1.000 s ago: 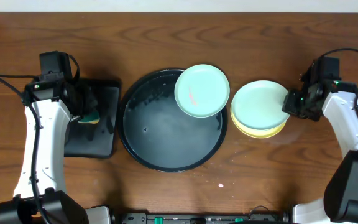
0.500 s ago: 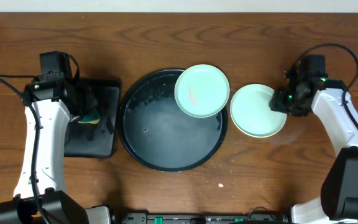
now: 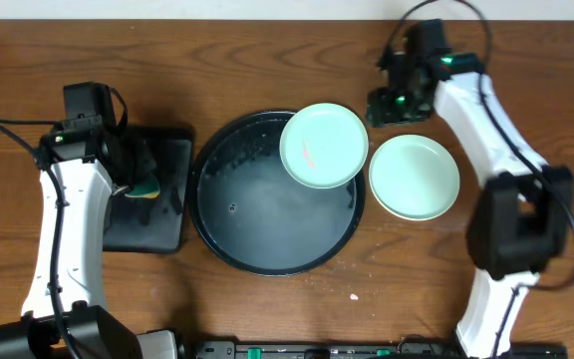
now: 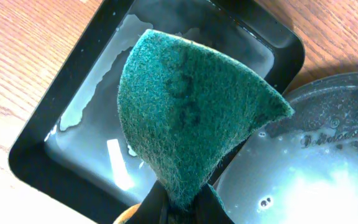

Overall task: Clean dirty plates on tray and stack at the side
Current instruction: 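Move right gripper to the remaining green plate and grasp its rim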

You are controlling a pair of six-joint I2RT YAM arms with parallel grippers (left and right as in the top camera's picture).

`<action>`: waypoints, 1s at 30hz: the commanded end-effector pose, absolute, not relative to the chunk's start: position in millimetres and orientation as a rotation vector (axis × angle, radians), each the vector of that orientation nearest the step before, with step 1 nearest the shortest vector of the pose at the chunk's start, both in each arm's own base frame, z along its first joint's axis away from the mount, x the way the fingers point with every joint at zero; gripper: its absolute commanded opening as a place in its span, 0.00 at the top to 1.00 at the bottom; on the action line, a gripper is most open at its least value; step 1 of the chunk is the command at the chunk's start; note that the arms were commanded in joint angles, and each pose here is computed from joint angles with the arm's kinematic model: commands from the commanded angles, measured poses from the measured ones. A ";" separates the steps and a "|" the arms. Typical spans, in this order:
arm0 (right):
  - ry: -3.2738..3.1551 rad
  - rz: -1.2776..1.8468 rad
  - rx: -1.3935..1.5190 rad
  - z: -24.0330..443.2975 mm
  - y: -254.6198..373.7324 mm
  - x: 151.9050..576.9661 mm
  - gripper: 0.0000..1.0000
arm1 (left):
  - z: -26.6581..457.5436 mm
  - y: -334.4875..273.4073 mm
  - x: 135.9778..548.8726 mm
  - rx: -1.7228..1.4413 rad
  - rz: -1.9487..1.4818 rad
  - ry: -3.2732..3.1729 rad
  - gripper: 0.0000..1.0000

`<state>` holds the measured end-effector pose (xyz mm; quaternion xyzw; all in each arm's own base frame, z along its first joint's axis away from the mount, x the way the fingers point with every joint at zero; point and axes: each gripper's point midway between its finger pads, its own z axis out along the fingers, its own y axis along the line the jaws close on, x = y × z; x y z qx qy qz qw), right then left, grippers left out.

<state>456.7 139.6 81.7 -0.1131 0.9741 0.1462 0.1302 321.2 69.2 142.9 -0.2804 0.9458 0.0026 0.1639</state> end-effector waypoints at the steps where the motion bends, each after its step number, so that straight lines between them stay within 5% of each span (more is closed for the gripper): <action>1: 2.847 0.478 -0.455 59.2 159.2 456.3 0.45 | 146.8 72.6 324.7 -0.795 0.025 2.686 0.93; 7: 2.902 0.482 -0.472 32.4 164.8 450.9 0.55 | 146.9 72.6 324.8 -0.795 0.025 2.685 0.93; 14: 2.901 0.485 -0.472 30.1 166.1 451.7 0.98 | 146.9 72.6 324.8 -0.795 0.025 2.685 0.93; 30: 2.900 0.691 -0.338 90.1 239.4 423.0 0.99 | 146.8 72.6 324.7 -0.802 0.023 2.684 0.92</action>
